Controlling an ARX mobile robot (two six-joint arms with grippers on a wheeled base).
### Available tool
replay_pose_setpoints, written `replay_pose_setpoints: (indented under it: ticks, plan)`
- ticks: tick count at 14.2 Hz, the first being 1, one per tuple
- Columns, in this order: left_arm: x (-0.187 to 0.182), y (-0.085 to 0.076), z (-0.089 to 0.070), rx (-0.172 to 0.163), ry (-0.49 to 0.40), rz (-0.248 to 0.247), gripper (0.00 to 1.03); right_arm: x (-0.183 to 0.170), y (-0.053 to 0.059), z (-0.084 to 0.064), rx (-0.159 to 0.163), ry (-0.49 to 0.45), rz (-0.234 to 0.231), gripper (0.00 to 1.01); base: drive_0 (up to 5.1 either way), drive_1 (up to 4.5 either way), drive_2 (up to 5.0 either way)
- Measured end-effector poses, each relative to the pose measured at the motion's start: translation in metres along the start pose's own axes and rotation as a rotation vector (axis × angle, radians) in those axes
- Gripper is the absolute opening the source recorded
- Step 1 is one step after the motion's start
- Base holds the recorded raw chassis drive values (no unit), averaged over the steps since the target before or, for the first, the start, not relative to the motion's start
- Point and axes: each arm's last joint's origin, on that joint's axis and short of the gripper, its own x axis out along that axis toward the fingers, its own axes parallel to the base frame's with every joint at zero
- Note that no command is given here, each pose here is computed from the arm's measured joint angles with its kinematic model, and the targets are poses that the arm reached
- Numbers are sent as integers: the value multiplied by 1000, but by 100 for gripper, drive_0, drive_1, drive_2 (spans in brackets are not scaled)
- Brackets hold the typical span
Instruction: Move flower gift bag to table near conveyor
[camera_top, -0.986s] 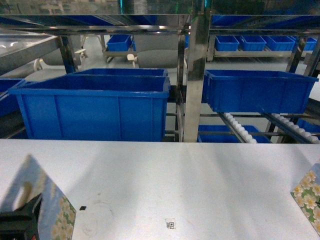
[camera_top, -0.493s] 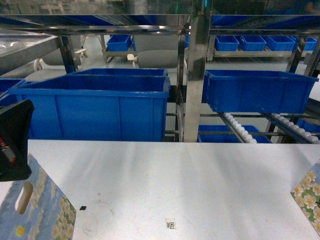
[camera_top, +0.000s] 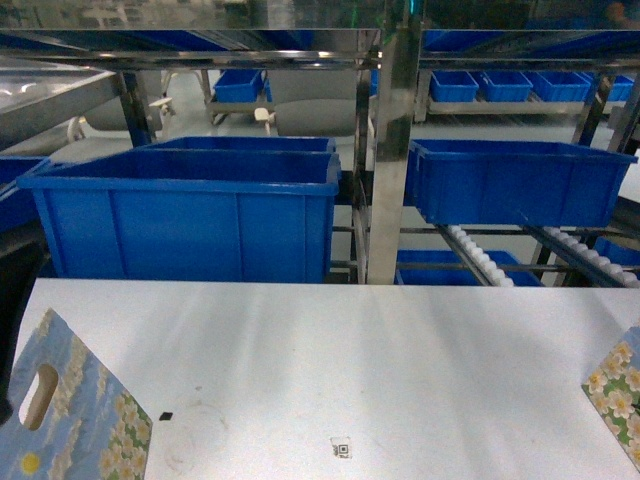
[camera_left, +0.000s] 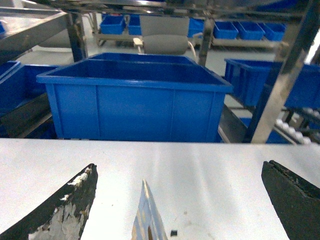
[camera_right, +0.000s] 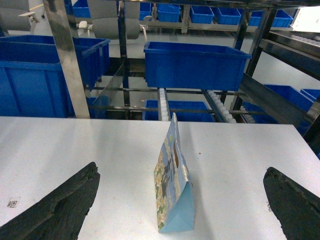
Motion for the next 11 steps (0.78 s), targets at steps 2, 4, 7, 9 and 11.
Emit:
replay_pose_setpoints:
  ticks: [2, 4, 7, 9, 11]
  plan:
    - [-8, 1, 3, 27, 15, -13, 98, 0, 0, 0, 0, 0, 0, 98, 0, 0, 0]
    - [-17, 4, 6, 50, 28, -18, 98, 0, 0, 0, 0, 0, 0, 98, 0, 0, 0]
    - [-37, 11, 9, 81, 67, -7, 98, 0, 0, 0, 0, 0, 0, 98, 0, 0, 0]
    - [-51, 14, 10, 84, 74, 21, 98, 0, 0, 0, 0, 0, 0, 98, 0, 0, 0]
    - [-57, 12, 11, 59, 74, 8, 98, 0, 0, 0, 0, 0, 0, 98, 0, 0, 0]
